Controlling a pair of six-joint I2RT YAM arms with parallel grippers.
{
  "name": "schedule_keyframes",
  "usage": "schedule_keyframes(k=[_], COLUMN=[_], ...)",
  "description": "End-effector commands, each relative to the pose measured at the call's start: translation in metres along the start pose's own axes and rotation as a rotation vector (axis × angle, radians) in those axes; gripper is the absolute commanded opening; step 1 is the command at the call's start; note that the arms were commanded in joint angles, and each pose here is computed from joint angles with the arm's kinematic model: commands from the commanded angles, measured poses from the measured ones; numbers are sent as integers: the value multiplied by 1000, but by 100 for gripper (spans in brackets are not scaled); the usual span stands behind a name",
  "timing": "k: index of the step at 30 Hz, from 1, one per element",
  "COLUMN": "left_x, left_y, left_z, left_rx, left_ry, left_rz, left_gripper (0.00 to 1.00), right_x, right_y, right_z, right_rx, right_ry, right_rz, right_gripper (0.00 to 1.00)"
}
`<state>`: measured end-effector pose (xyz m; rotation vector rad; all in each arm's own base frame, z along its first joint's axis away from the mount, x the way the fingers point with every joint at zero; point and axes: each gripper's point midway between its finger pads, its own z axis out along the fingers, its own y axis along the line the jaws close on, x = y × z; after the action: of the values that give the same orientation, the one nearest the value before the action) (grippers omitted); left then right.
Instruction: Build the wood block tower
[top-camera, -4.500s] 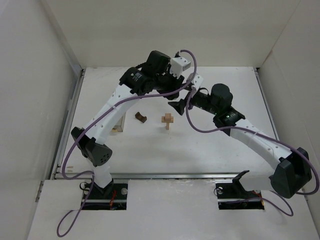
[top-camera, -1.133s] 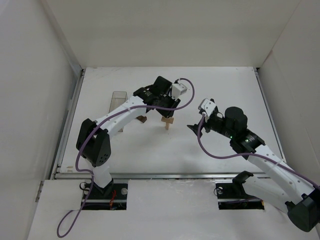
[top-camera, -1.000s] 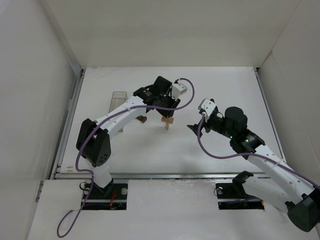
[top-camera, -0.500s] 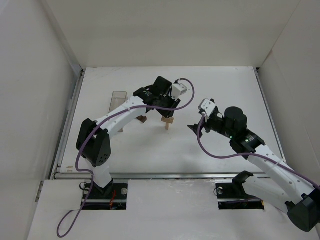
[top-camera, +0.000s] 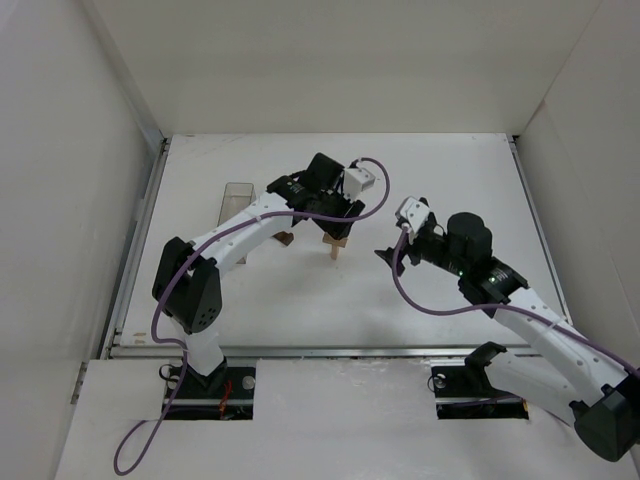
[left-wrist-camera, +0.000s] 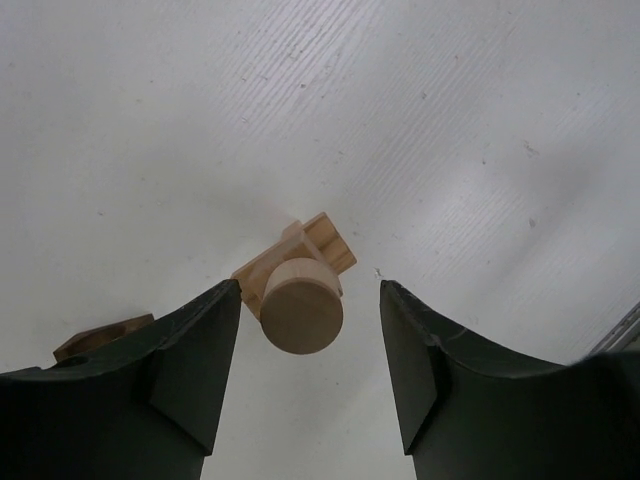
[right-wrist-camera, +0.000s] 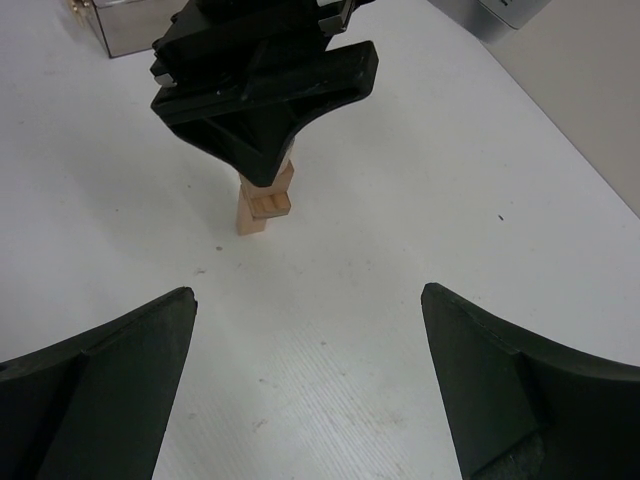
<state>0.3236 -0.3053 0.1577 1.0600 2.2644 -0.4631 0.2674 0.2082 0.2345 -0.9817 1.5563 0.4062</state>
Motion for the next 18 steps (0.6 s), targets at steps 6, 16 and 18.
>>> schedule_keyframes(k=[6,16,18], left_x=[-8,-43,-48], left_y=[-5,6,10], left_z=[-8,-44,-49], left_rx=[24,-9,-17], left_ry=[-35,-152,-163], left_rz=[14,6,2], left_gripper=[57,70,76], right_x=[-22,-22,-20], right_y=[-11,-11,-11], right_z=[-1,-1,1], right_rx=[25,25,21], right_ry=[-42,-42,-34], right_rz=[-24,-24,-21], right_gripper=[100,100,100])
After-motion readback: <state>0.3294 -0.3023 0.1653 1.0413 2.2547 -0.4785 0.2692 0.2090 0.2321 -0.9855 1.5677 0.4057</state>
